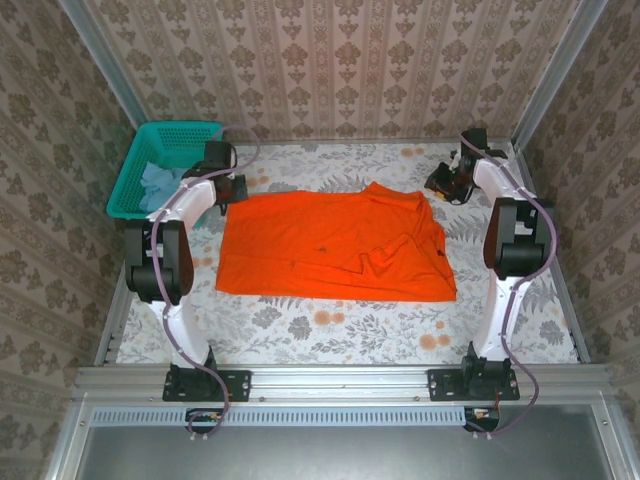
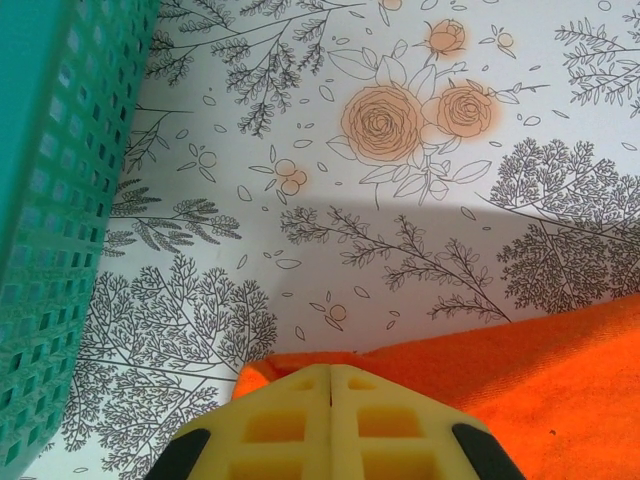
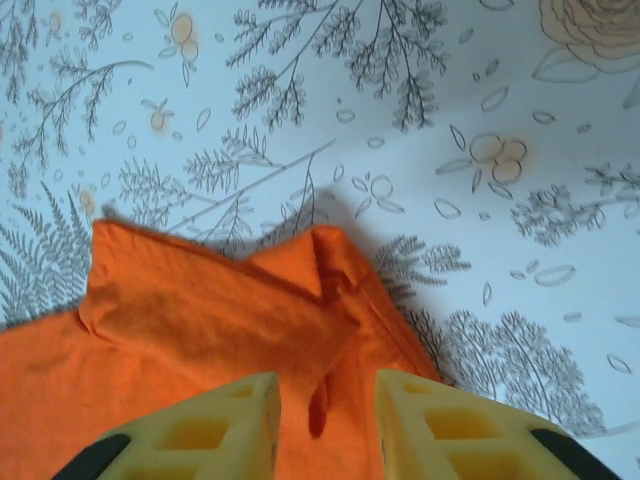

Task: Fold and stack the t-shirts

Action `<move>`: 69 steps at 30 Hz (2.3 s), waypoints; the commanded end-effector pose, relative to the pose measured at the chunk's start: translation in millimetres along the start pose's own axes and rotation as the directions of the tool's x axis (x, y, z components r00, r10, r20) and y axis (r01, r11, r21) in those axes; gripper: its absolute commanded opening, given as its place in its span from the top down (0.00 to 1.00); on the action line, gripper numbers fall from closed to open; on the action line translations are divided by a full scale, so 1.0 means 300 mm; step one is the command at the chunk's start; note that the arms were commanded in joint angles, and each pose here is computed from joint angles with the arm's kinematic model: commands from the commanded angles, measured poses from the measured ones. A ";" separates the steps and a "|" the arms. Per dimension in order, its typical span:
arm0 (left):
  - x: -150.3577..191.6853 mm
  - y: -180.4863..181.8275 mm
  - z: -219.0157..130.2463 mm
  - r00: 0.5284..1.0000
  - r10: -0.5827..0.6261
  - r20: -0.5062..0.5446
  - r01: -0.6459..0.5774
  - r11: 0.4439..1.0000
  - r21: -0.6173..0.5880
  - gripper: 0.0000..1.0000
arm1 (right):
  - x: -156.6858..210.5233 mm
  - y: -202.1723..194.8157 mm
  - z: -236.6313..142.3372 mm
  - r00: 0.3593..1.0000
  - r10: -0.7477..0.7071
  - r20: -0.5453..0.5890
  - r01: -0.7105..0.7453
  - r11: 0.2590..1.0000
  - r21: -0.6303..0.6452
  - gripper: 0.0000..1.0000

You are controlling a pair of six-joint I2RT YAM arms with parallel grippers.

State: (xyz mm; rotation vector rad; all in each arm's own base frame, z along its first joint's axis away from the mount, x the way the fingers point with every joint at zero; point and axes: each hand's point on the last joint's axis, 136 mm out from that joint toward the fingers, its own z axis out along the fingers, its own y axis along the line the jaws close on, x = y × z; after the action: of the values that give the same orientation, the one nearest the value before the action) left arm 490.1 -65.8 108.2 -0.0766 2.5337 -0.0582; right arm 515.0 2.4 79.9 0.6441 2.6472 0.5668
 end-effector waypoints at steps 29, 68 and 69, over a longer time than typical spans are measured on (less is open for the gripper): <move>-0.014 -0.070 0.029 0.998 0.043 -0.051 -0.042 0.999 0.025 1.00 | 0.075 0.005 0.109 0.984 -0.131 -0.117 0.148 0.977 0.151 0.65; -0.001 -0.089 0.016 0.997 0.056 -0.059 -0.054 0.998 0.030 1.00 | 0.140 -0.005 0.139 0.983 -0.066 -0.173 0.093 0.984 0.155 0.71; -0.001 -0.088 0.016 0.997 0.056 -0.059 -0.054 0.998 0.030 1.00 | 0.143 -0.007 0.143 0.982 -0.065 -0.177 0.094 0.983 0.157 0.71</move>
State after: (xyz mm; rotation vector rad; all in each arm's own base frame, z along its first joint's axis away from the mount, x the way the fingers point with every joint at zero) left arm 494.7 -88.3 100.1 -0.0211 2.5907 -0.0704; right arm 500.2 27.9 40.0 0.5301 2.8492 0.3792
